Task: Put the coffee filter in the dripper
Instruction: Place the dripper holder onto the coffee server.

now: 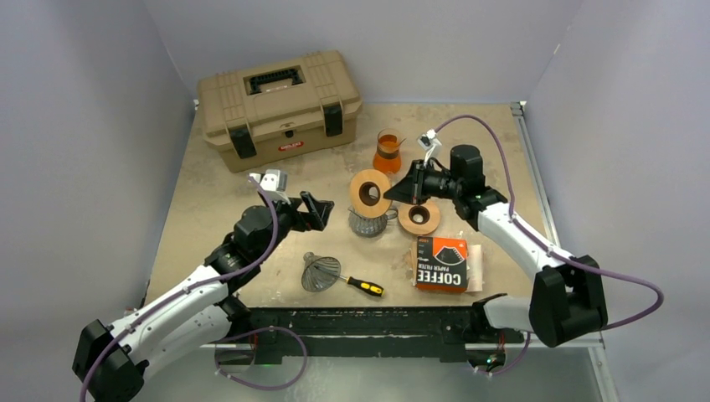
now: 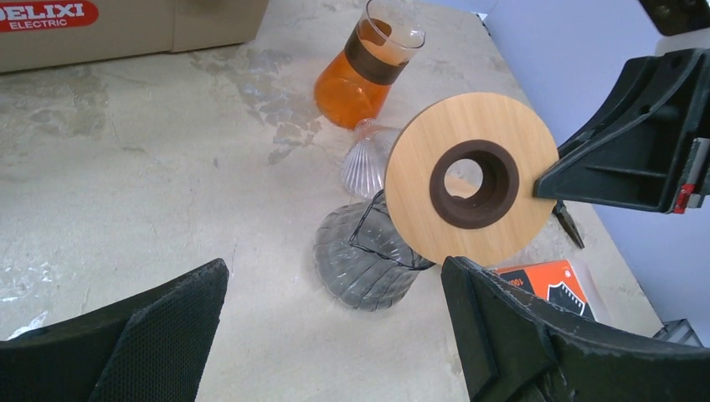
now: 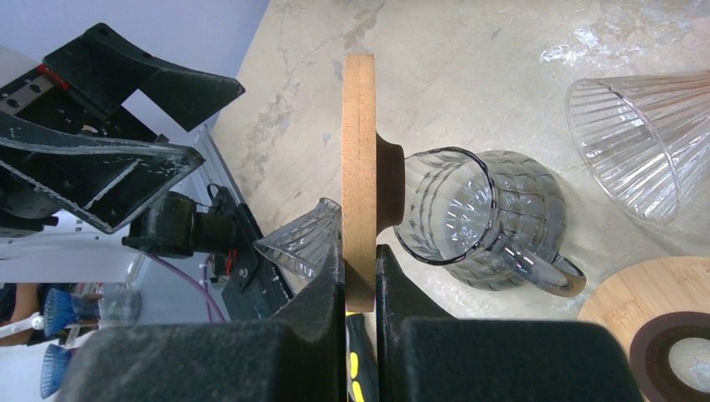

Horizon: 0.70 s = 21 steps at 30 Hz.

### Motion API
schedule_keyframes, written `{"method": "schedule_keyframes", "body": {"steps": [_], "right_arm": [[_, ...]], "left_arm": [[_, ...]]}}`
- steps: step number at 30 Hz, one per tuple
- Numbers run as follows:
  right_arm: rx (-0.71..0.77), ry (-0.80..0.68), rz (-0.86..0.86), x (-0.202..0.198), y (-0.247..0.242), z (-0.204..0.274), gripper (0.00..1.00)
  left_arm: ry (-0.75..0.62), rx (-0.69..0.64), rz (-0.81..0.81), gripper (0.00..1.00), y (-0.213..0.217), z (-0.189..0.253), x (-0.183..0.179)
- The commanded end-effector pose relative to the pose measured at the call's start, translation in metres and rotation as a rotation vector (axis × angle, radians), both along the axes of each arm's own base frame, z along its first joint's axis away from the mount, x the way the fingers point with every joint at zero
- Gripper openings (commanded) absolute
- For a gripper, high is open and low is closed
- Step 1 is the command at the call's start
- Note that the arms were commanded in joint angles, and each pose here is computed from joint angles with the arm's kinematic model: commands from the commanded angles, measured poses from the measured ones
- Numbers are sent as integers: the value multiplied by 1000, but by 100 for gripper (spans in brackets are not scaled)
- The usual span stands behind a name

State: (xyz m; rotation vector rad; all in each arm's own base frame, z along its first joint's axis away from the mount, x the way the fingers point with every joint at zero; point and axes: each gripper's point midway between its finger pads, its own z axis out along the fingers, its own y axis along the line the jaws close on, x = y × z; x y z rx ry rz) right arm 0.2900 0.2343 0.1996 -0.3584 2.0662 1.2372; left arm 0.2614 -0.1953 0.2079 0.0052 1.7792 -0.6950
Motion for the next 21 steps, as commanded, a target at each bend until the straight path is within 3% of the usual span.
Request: {"method": "schedule_keyframes", "body": {"steps": [1, 6, 21], "right_arm": [[18, -102, 4, 6, -2, 35, 0], [31, -75, 1, 6, -8, 31, 0], [258, 42, 117, -10, -7, 38, 0]], "left_arm": [[-49, -3, -3, 99, -3, 19, 4], [-47, 2, -10, 99, -5, 18, 6], [-9, -18, -33, 99, -16, 14, 9]]}}
